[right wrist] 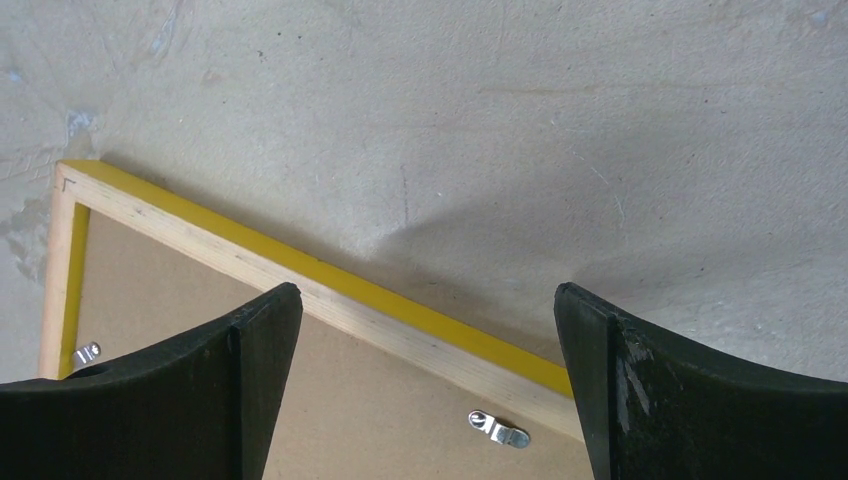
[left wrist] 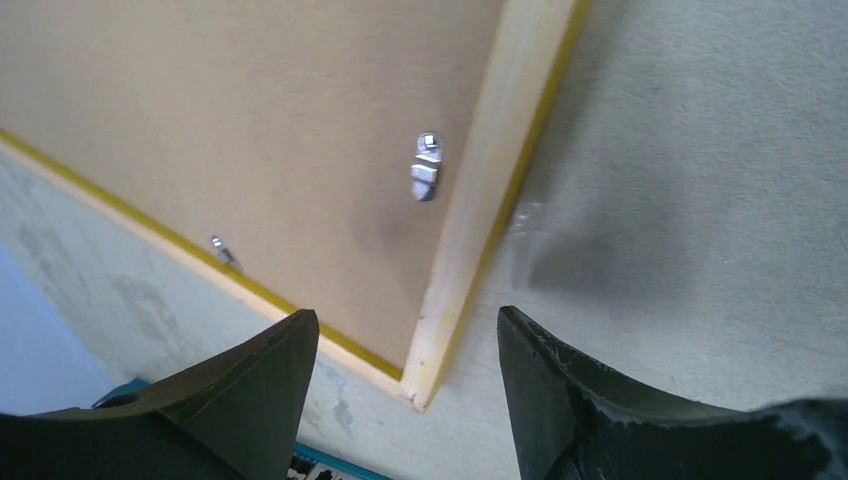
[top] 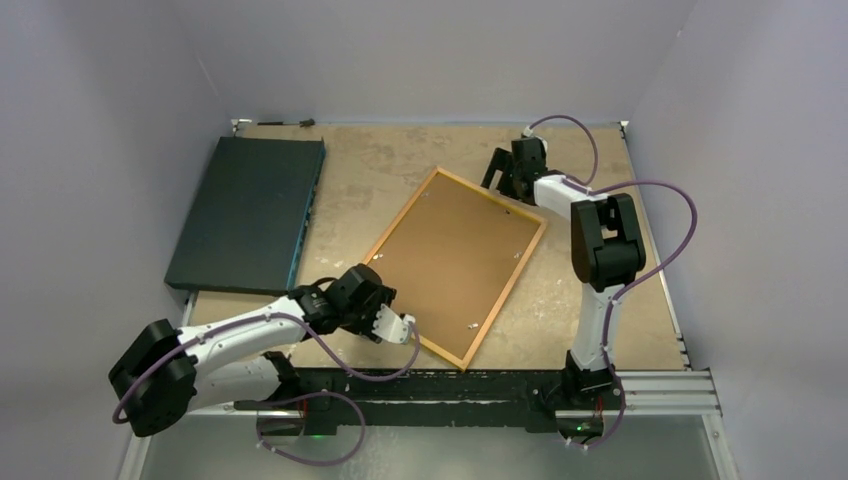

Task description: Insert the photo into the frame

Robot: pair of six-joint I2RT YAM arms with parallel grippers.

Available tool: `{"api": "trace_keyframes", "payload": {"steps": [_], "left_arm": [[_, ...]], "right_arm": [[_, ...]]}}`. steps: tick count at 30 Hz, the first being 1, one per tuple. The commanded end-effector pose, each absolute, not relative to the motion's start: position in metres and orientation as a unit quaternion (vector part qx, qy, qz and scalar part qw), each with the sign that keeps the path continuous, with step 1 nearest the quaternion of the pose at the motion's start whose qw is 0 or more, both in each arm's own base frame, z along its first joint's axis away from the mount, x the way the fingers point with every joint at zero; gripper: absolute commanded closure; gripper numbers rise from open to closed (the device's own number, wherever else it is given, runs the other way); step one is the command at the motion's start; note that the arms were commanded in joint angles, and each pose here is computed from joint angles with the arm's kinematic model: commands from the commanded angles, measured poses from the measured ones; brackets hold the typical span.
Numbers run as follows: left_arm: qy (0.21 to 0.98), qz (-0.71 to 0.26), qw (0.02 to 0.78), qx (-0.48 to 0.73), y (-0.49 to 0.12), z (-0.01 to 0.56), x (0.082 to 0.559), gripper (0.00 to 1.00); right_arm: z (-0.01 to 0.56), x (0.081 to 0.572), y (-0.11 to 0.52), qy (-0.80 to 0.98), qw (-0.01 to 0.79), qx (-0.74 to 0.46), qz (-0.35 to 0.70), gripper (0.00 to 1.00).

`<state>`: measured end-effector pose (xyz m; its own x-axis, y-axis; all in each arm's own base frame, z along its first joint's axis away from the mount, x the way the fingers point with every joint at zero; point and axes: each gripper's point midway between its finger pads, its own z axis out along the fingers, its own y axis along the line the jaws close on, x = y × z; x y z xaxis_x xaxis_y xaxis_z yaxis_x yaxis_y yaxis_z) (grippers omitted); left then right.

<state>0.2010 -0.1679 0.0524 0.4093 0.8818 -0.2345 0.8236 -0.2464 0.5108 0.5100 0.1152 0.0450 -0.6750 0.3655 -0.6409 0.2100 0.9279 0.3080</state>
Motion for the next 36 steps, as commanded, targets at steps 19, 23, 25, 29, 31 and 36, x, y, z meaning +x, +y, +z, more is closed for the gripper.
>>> {"api": "trace_keyframes", "payload": {"steps": [19,23,25,29,31,36], "left_arm": [[0.566,0.185,0.395,0.7,-0.185,0.09,0.34,0.35],[0.656,0.155,0.362,0.644,-0.162,0.096,0.363,0.34],[0.687,0.145,0.355,0.617,-0.152,0.102,0.371,0.34],[0.738,0.096,0.346,0.571,-0.143,0.111,0.367,0.34],[0.771,0.066,0.327,0.542,-0.135,0.107,0.361,0.35],[0.853,-0.029,0.265,0.449,-0.114,0.081,0.358,0.43]], "right_arm": [[0.053,0.499,0.085,0.893,0.374,0.228,0.103,0.02],[0.08,0.498,0.064,0.864,0.419,0.267,0.084,0.03],[0.102,0.503,0.06,0.849,0.445,0.273,0.085,0.03],[0.151,0.513,0.071,0.827,0.495,0.246,0.103,0.03],[0.162,0.514,0.077,0.827,0.498,0.239,0.105,0.03],[0.186,0.508,0.134,0.82,0.521,0.135,0.195,0.05]]}}
